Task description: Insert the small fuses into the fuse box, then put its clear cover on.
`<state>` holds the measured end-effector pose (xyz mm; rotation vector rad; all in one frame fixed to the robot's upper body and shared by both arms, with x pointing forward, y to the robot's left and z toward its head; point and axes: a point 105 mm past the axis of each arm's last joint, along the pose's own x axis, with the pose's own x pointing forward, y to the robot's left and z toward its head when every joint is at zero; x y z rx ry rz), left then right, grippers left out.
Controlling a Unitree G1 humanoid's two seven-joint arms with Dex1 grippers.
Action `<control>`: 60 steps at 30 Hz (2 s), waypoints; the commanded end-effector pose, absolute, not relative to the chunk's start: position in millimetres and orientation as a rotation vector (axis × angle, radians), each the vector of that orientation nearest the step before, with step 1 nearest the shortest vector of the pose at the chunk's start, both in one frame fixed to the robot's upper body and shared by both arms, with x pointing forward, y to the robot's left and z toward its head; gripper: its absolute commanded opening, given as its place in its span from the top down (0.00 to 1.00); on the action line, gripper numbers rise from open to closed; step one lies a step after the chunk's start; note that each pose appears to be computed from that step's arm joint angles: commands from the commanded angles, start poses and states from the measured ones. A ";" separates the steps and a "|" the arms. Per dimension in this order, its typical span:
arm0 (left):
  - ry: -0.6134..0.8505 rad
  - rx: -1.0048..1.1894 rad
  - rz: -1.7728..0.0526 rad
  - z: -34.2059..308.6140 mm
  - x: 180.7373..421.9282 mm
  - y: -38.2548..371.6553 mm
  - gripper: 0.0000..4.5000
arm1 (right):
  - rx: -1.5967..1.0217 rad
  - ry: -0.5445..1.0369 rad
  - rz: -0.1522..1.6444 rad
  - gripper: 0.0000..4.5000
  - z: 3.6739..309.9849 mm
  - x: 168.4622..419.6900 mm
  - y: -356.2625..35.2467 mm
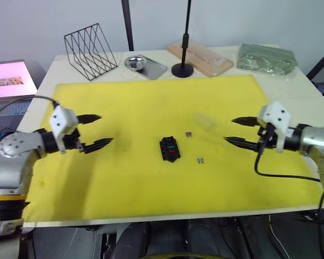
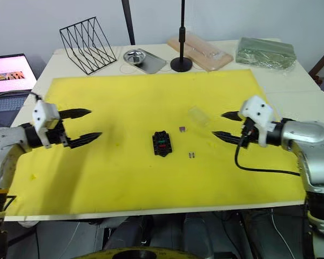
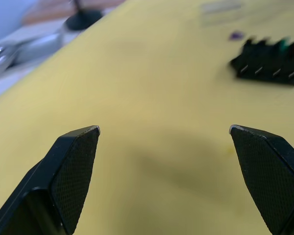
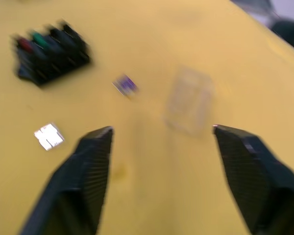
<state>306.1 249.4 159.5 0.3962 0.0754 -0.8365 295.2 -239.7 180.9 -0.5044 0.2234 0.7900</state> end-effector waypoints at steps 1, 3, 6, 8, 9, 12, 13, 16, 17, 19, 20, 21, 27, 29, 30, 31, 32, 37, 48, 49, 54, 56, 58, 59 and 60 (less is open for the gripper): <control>0.063 0.445 -0.744 164.1 302.3 278.4 0.00 | -0.520 0.185 0.704 0.01 196.3 294.3 -263.1; 0.075 0.446 -0.724 157.9 300.4 285.0 0.00 | -0.492 0.192 0.675 0.01 195.2 295.0 -271.2; 0.072 0.441 -0.719 154.6 299.7 285.4 0.00 | -0.463 0.198 0.656 0.01 193.7 295.8 -276.5; 0.060 0.424 -0.720 153.9 300.3 281.0 0.00 | -0.476 0.211 0.653 0.01 190.7 296.1 -278.3; 0.054 0.422 -0.726 153.6 300.4 277.8 0.00 | -0.476 0.213 0.654 0.01 189.9 296.6 -277.5; 0.032 0.419 -0.727 155.7 301.8 273.2 0.00 | -0.462 0.218 0.663 0.01 188.8 296.3 -273.8; 0.024 0.418 -0.727 156.7 301.9 272.4 0.00 | -0.462 0.221 0.665 0.01 188.2 295.7 -273.2; 0.016 0.383 -0.743 157.3 300.3 268.7 0.00 | -0.450 0.227 0.659 0.01 186.7 294.6 -272.6; 0.020 0.376 -0.749 156.8 299.5 267.6 0.00 | -0.449 0.229 0.659 0.01 186.4 294.1 -272.3; 0.021 0.371 -0.766 156.8 298.1 263.9 0.00 | -0.436 0.235 0.660 0.01 186.2 293.5 -271.5; -0.016 0.357 -0.769 161.3 299.4 259.7 0.00 | -0.430 0.242 0.657 0.01 185.6 293.6 -271.5; -0.040 0.344 -0.766 165.3 301.3 256.3 0.00 | -0.431 0.243 0.651 0.01 185.6 294.2 -271.4; -0.022 0.332 -0.878 176.0 305.1 228.9 0.00 | -0.318 0.278 0.661 0.01 185.3 296.7 -266.2; -0.036 0.337 -0.985 179.6 296.6 211.9 0.00 | -0.230 0.318 0.708 0.01 187.0 295.4 -259.9; -0.053 0.341 -1.037 182.8 291.3 203.5 0.00 | -0.186 0.339 0.738 0.01 188.5 294.0 -255.6; -0.063 0.342 -1.070 184.8 288.0 198.1 0.00 | -0.158 0.353 0.757 0.01 189.7 293.2 -253.2; -0.079 0.348 -1.115 187.8 282.6 189.5 0.00 | -0.112 0.369 0.782 0.01 192.0 292.3 -248.9; -0.121 0.397 -1.356 185.7 249.9 153.5 0.00 | 0.076 0.523 0.957 0.01 193.3 278.8 -222.3; -0.194 0.425 -1.509 171.5 227.1 126.3 0.00 | 0.264 0.739 1.140 0.01 181.7 275.1 -188.9; -0.201 0.416 -1.514 171.1 225.9 124.2 0.00 | 0.270 0.757 1.148 0.10 179.1 276.4 -186.9; -0.207 0.398 -1.525 167.9 223.1 120.0 0.00 | 0.267 0.811 1.151 0.37 169.9 282.2 -184.0; -0.208 0.392 -1.527 166.6 222.6 118.7 0.00 | 0.274 0.833 1.162 0.37 166.8 282.6 -182.5; -0.209 0.388 -1.532 165.5 221.9 117.0 0.00 | 0.273 0.860 1.189 0.37 164.3 281.3 -180.1; -0.209 0.385 -1.535 164.6 221.8 116.3 0.00 | 0.282 0.866 1.187 0.40 163.0 284.5 -177.7; -0.209 0.383 -1.535 163.8 222.0 115.7 0.00 | 0.273 0.875 1.194 0.44 160.8 286.1 -175.6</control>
